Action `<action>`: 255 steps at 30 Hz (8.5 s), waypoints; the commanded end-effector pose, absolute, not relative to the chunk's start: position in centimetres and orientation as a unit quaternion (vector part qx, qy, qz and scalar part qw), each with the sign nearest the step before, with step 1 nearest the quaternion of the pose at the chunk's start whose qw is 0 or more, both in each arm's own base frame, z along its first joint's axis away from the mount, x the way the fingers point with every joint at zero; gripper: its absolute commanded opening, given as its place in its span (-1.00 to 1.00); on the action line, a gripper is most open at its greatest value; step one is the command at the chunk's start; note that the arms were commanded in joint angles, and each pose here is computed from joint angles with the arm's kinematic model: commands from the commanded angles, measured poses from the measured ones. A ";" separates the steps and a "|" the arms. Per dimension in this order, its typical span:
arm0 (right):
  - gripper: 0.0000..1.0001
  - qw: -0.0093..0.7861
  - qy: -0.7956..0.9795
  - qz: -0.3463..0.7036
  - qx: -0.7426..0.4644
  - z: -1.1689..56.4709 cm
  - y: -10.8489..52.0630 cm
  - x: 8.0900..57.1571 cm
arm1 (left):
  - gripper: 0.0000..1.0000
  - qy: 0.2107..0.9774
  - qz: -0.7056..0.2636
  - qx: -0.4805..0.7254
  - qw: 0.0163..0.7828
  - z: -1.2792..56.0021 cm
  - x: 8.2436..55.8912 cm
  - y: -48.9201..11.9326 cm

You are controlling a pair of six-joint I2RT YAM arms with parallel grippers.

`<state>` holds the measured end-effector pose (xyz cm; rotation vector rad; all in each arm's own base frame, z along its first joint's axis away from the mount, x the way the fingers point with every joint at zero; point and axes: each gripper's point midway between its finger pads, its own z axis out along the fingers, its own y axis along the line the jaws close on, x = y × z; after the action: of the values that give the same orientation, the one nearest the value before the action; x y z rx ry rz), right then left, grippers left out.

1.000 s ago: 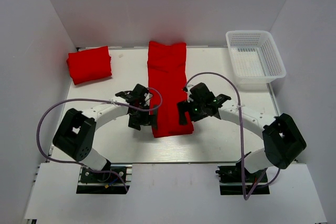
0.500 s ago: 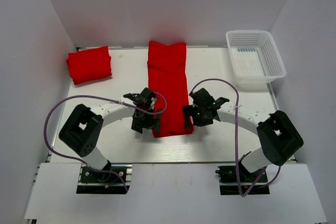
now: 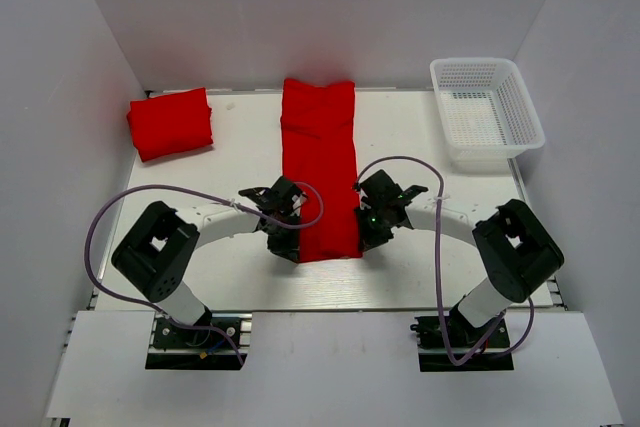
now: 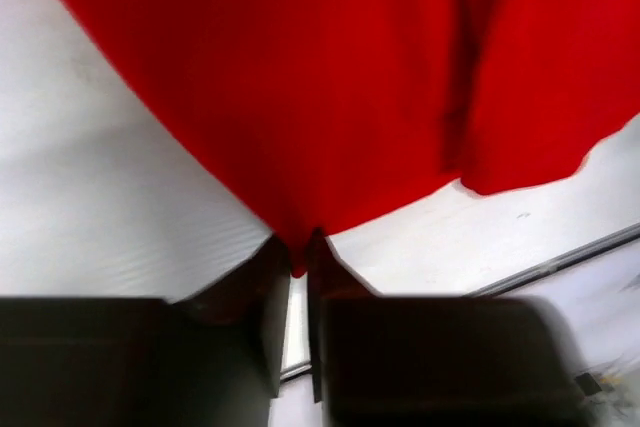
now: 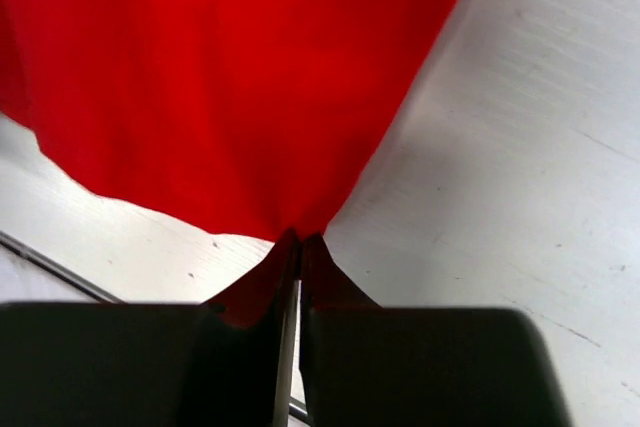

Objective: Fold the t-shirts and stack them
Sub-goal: Grab the bottom of the folded rectangular tshirt with both arms, then fold the folded rectangular tshirt in 1/3 of the way, then grab one side of the 2/3 rectangular tshirt with both arms, then fold the long partially folded tshirt into a neat square

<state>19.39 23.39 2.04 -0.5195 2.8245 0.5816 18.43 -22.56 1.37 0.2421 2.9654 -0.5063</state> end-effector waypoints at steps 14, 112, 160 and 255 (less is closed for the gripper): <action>-1.00 0.172 0.937 0.244 -0.182 5.9 24.3 20.0 | -1.00 0.975 -0.201 0.069 0.058 4.4 18.6 -24.1; 0.81 0.345 0.883 0.298 -0.114 14.5 24.5 44.0 | 0.98 0.950 -0.184 -0.025 0.252 10.5 43.7 -16.3; -1.00 0.202 0.926 0.303 -0.099 1.9 24.2 35.8 | -1.00 0.956 -0.198 0.032 0.213 1.3 37.0 -18.2; -1.00 0.456 0.791 0.392 -0.114 17.5 26.7 59.4 | -1.00 0.882 -0.250 -0.097 0.388 14.9 59.6 -18.2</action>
<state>56.46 26.26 12.27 -0.2350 2.1688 0.9675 56.89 -18.56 9.36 -0.2614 2.4156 -0.6138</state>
